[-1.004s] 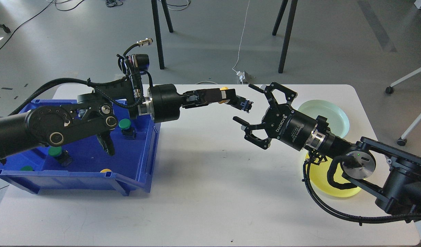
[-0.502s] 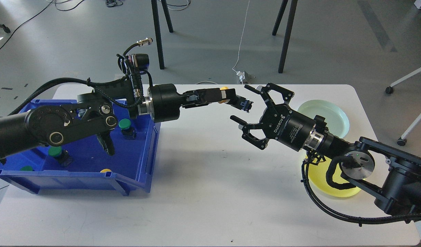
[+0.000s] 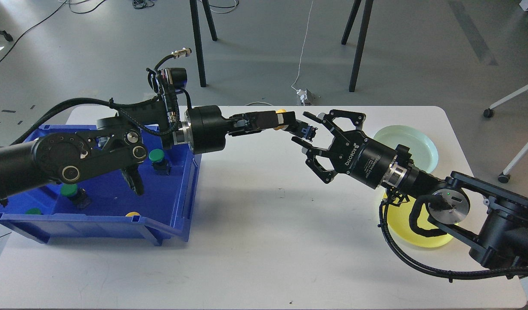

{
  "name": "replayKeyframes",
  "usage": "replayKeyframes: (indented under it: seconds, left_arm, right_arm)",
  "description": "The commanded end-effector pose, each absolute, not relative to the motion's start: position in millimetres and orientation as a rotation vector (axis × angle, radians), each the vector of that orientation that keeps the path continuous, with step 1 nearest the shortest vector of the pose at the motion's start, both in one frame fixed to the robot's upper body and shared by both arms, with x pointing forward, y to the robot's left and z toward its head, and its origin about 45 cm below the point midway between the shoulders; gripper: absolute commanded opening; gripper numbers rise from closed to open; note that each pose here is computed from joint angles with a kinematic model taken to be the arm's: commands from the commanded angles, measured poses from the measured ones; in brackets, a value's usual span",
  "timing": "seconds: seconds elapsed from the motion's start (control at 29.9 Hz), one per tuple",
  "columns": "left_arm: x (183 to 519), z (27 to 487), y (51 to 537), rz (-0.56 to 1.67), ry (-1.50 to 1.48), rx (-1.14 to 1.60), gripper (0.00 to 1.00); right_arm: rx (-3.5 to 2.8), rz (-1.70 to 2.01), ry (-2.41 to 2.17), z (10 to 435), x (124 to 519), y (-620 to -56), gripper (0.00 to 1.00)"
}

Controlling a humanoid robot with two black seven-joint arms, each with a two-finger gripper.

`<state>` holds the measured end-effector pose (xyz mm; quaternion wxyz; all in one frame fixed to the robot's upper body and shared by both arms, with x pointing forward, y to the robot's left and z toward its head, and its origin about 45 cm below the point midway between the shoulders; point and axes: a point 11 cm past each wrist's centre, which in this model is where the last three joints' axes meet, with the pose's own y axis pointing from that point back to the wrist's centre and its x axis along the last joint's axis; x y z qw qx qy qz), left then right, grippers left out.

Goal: Pass button and place on color plate
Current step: 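Close the right gripper on the button and release the left gripper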

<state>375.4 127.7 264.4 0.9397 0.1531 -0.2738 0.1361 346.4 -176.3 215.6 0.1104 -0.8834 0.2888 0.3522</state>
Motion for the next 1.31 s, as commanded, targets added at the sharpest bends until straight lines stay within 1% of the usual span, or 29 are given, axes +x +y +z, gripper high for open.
replayKeyframes:
  seconds: [0.0,0.07,0.17,0.2,0.33,0.4,0.44,0.47,0.57,0.6,0.64,0.67,0.7,0.97,1.14,1.27]
  left_arm:
    - [375,264,128,0.278,-0.559,0.312,0.10]
    - [376,264,128,0.279,-0.559,0.313,0.10]
    - [376,265,128,0.278,-0.560,0.312,0.10]
    - [376,265,128,0.277,-0.561,0.314,0.10]
    - [375,264,128,0.277,-0.559,0.314,0.10]
    - [375,264,128,0.277,-0.558,0.313,0.12]
    - [375,264,128,0.278,-0.559,0.312,0.16]
    - [376,265,127,0.281,-0.560,0.310,0.23]
    - [377,268,126,0.301,-0.546,0.290,0.58]
    - [378,269,126,0.308,-0.537,0.283,0.62]
    - [378,268,127,0.316,-0.525,0.277,0.70]
    - [379,269,128,0.324,-0.513,0.270,0.84]
    - [380,269,129,0.334,-0.505,0.266,0.88]
    - [385,269,133,0.363,-0.478,0.257,0.89]
    - [387,270,134,0.383,-0.453,0.245,0.91]
    - [389,271,136,0.402,-0.422,0.231,0.93]
  right_arm:
    - [-2.594,1.035,0.848,216,347,-176,0.43]
    - [-2.596,1.034,0.843,216,347,-175,0.36]
    - [-2.592,1.038,0.836,216,346,-172,0.19]
    - [-2.591,1.039,0.837,216,346,-172,0.14]
    - [-2.584,1.035,0.830,218,347,-170,0.06]
    - [-2.584,1.035,0.828,218,347,-170,0.03]
    - [-2.584,1.035,0.828,218,347,-170,0.02]
    - [-2.584,1.035,0.828,218,347,-170,0.01]
    - [-2.585,1.036,0.825,218,346,-170,0.01]
    - [-2.584,1.034,0.828,218,347,-170,0.01]
    - [-2.585,1.034,0.827,219,346,-171,0.01]
    - [-2.585,1.031,0.829,219,347,-171,0.01]
    - [-2.581,1.029,0.832,220,348,-172,0.01]
    - [-2.568,1.003,0.879,223,352,-187,0.01]
    - [-2.574,0.919,1.081,226,358,-251,0.01]
    - [-2.592,0.872,1.305,220,345,-318,0.01]
